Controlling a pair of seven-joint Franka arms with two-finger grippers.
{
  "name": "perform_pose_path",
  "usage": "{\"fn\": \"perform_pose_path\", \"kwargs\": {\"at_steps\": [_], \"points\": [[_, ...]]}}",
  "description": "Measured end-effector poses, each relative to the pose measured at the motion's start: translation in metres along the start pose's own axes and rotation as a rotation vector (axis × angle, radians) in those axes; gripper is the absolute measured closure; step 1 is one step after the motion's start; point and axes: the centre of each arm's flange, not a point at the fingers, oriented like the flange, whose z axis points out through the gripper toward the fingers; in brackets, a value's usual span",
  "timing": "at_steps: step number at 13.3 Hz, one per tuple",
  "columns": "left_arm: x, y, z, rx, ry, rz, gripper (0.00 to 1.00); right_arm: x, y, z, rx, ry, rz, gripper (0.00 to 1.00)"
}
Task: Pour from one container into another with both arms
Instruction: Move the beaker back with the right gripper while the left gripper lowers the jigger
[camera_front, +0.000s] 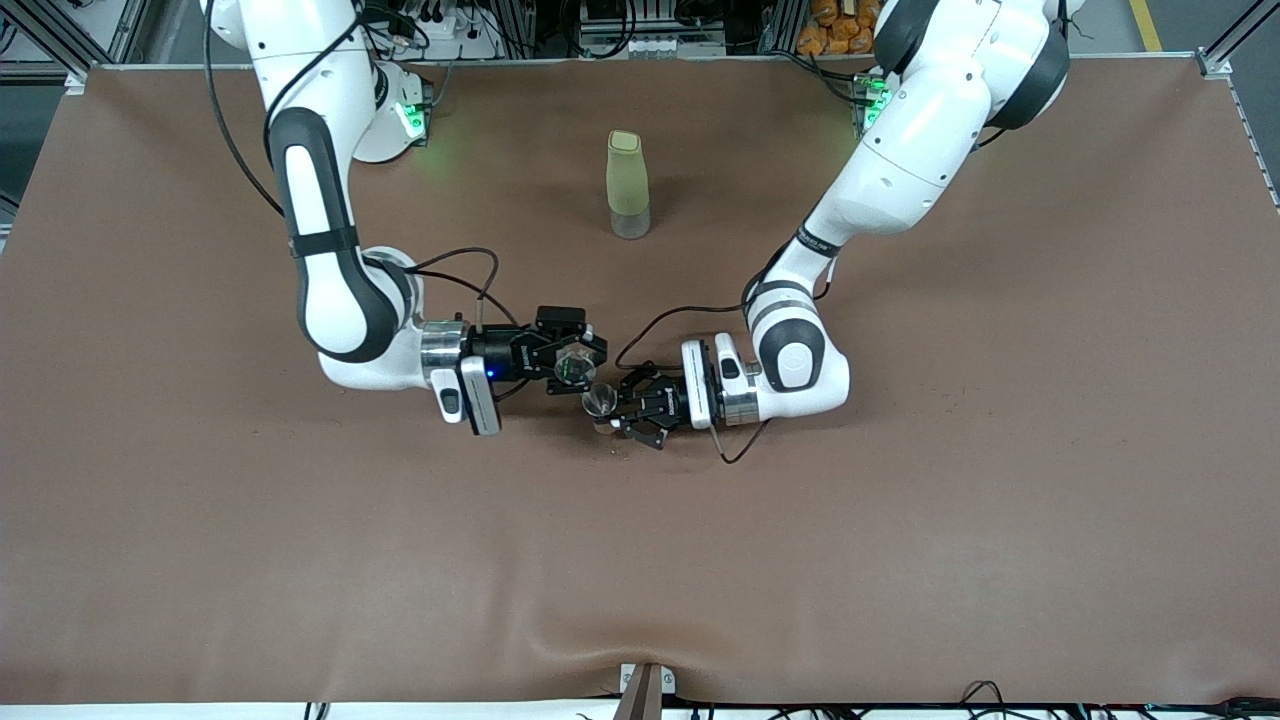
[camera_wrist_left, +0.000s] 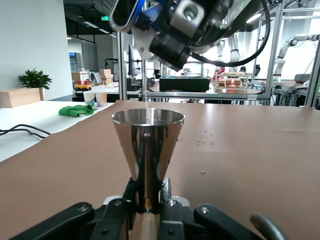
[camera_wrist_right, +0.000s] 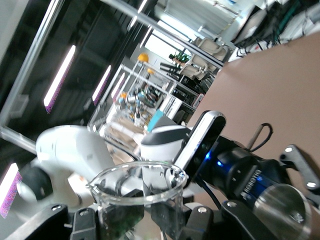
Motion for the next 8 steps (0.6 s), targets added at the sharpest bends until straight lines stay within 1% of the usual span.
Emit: {"fn": "perform_pose_path", "kwargs": {"at_steps": [1, 3, 5, 8], "points": [[-0.002, -0.008, -0.009, 0.009, -0.006, 0.007, 0.79, 0.005, -0.002, -0.012, 0.013, -0.018, -0.072, 0.85], [-0.006, -0.027, -0.035, 0.004, -0.034, 0.038, 0.79, 0.015, -0.006, -0.046, 0.039, -0.050, -0.198, 0.85], [-0.010, -0.044, -0.067, -0.025, -0.031, 0.063, 0.79, 0.025, -0.007, -0.080, 0.027, -0.078, -0.342, 0.85], [-0.024, -0.066, -0.124, -0.098, -0.044, 0.098, 0.79, 0.031, -0.006, -0.122, 0.008, -0.097, -0.556, 0.85]]}}
